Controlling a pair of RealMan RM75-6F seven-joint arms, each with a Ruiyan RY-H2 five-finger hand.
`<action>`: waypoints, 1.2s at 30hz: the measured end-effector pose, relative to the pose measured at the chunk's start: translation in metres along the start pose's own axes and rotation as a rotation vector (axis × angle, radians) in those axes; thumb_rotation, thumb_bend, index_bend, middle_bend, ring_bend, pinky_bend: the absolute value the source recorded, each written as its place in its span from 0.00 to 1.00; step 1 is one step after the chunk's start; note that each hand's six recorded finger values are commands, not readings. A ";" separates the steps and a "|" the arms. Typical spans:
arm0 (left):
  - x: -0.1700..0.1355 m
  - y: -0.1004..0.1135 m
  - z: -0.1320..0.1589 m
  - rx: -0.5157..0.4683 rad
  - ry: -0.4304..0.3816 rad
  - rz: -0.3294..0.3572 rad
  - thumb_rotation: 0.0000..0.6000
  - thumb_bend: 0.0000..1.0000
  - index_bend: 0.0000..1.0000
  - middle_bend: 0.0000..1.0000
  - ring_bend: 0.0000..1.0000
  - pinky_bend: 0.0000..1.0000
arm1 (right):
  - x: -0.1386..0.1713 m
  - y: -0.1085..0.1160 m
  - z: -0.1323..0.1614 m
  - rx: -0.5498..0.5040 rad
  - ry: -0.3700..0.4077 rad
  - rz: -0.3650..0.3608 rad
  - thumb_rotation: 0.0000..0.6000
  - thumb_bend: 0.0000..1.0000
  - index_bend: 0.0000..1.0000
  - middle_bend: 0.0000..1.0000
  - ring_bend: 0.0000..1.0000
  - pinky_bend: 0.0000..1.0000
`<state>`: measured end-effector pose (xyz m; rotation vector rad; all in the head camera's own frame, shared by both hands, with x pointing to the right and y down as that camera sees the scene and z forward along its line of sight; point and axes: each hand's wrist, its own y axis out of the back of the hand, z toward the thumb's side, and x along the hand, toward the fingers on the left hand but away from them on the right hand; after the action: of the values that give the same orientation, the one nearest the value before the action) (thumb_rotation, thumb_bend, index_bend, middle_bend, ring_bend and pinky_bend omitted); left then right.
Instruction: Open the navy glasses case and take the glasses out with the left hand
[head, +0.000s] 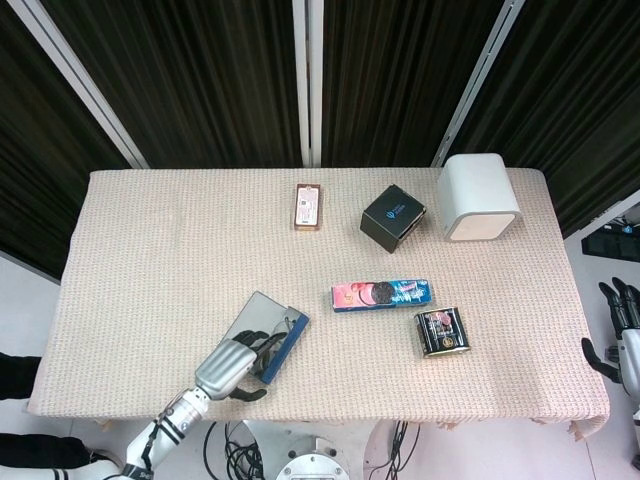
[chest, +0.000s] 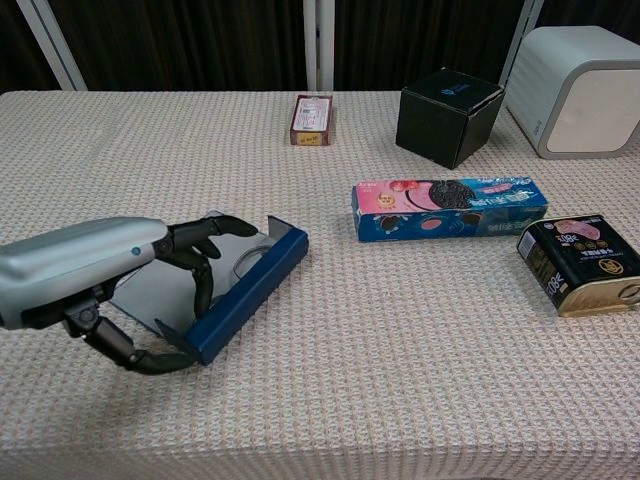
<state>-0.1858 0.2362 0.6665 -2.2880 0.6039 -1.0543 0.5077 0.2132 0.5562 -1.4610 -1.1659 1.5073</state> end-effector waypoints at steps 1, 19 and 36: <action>0.001 0.002 0.001 0.004 -0.001 0.008 1.00 0.21 0.08 0.43 0.15 0.22 | 0.000 0.000 0.000 0.000 0.000 0.000 1.00 0.30 0.00 0.00 0.00 0.00; 0.050 0.023 0.018 -0.037 -0.152 0.034 1.00 0.27 0.08 0.27 0.03 0.11 | -0.002 -0.003 0.000 -0.002 -0.001 0.005 1.00 0.30 0.00 0.00 0.00 0.00; 0.085 -0.005 0.028 0.162 -0.194 -0.015 1.00 0.27 0.08 0.27 0.00 0.09 | -0.001 -0.001 -0.009 -0.011 -0.018 0.003 1.00 0.30 0.00 0.00 0.00 0.00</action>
<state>-0.1127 0.1978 0.7004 -2.2215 0.4091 -0.8430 0.5163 0.2141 0.5579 -1.4594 -1.1847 1.5214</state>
